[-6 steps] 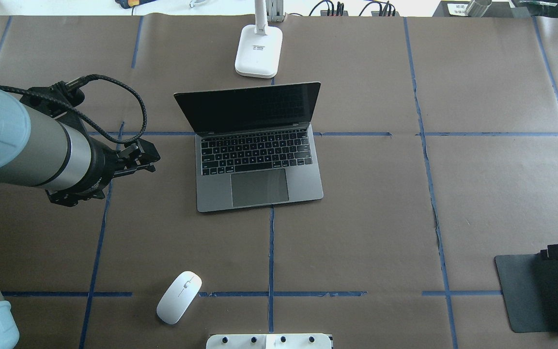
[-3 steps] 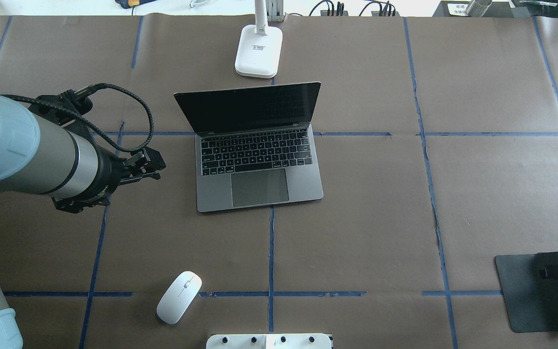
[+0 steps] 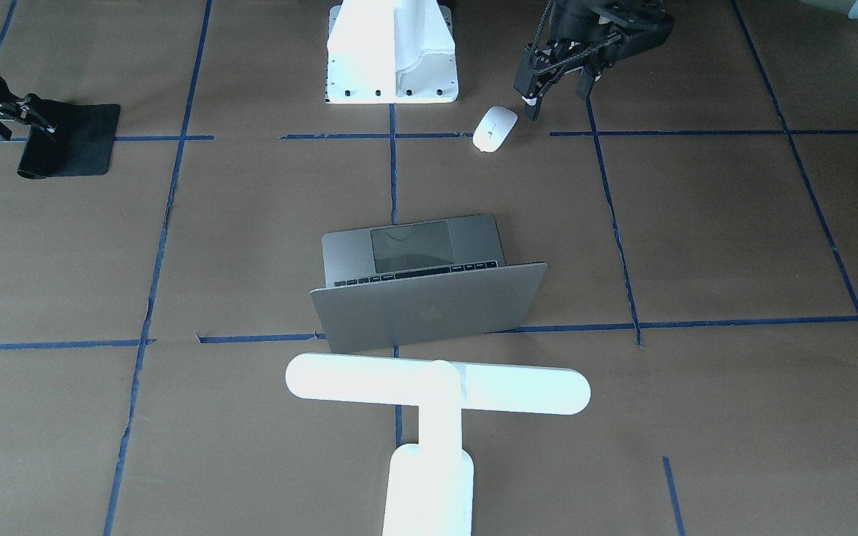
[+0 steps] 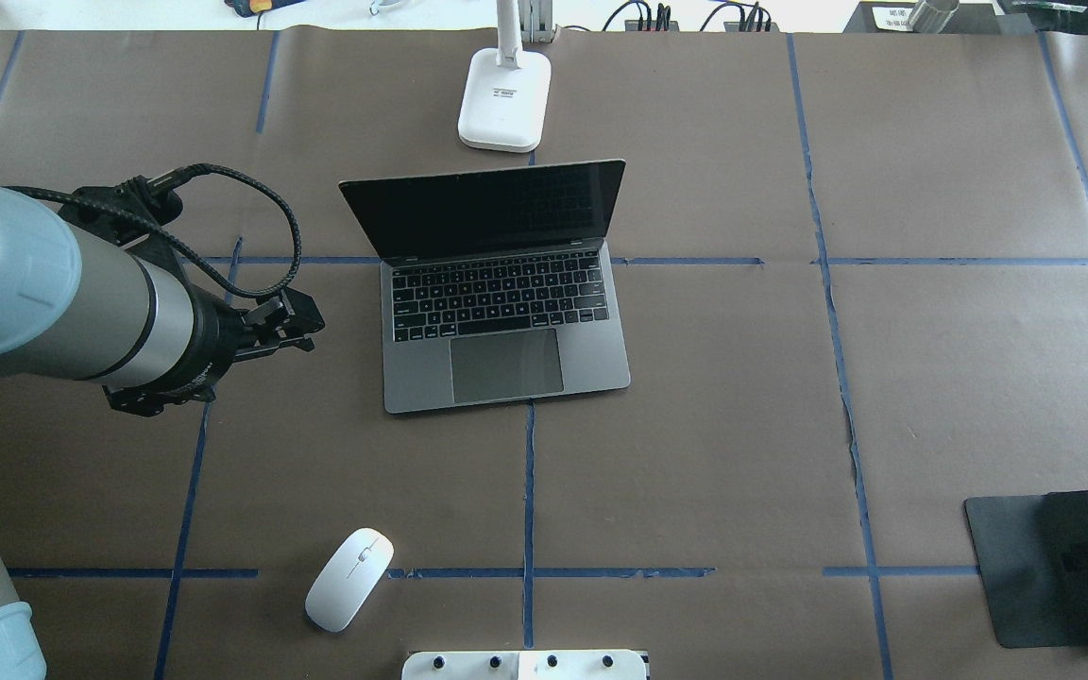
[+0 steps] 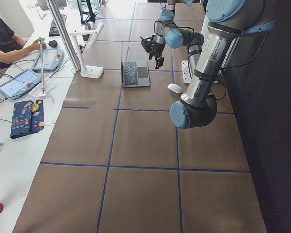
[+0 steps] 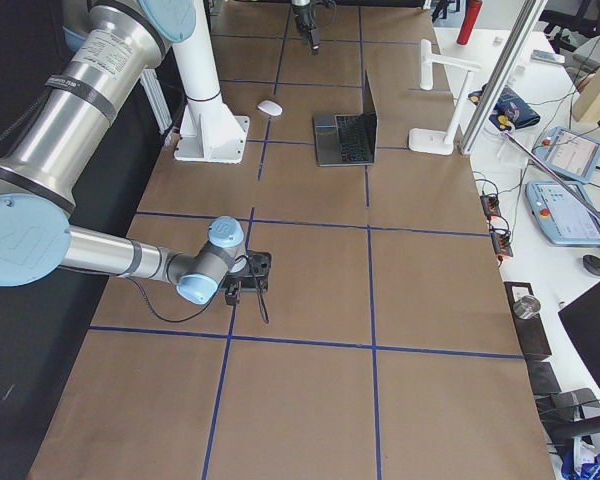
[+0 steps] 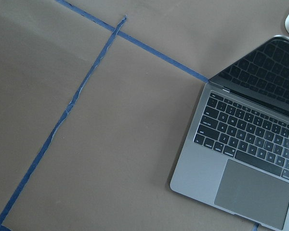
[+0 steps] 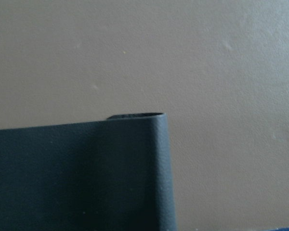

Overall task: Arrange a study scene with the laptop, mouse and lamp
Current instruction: 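Lower the right gripper and grasp the black mouse pad edge, then drag the black mouse pad with the right gripper beside the laptop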

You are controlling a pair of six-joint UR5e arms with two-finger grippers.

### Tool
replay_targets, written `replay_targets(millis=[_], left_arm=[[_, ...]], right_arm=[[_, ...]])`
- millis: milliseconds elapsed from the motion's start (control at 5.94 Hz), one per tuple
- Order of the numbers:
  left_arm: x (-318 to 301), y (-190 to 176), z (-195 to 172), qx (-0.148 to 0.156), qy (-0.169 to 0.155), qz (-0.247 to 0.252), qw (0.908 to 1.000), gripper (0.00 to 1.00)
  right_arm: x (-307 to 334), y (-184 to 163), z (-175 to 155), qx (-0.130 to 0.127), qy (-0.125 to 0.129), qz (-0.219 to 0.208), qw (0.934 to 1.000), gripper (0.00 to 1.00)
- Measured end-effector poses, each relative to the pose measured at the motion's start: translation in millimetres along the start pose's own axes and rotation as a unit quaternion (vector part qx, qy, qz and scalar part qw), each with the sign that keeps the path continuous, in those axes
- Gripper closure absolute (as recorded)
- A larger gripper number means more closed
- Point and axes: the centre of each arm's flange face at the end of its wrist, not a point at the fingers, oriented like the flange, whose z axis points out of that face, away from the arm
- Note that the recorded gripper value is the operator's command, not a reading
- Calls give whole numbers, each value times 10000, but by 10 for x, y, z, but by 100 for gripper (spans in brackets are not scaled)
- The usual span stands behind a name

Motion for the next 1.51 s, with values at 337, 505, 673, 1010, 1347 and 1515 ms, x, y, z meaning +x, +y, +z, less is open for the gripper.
replay_targets(millis=[337,505,673,1010,1347,1515], left_arm=[[2,0,1,0,5,2,10000,0],[2,-2,9,4,-3,1,10000,0],[2,-4,16,9,-10,3,10000,0],[6,-7,30,10,-22,16,10000,0],[13,1,42,-1,-28,30,10000,0],[14,3,45,-4,-32,30,10000,0]], right_arm=[[24,28,31,-71,26,-21,10000,71],[19,30,28,-79,11,-26,10000,89],[39,51,-10,-66,-60,-50,9999,98],[167,180,-194,-101,-392,-154,9991,100],[190,205,-245,-99,-494,-172,9986,100],[158,171,-252,-37,-541,-161,9984,100]])
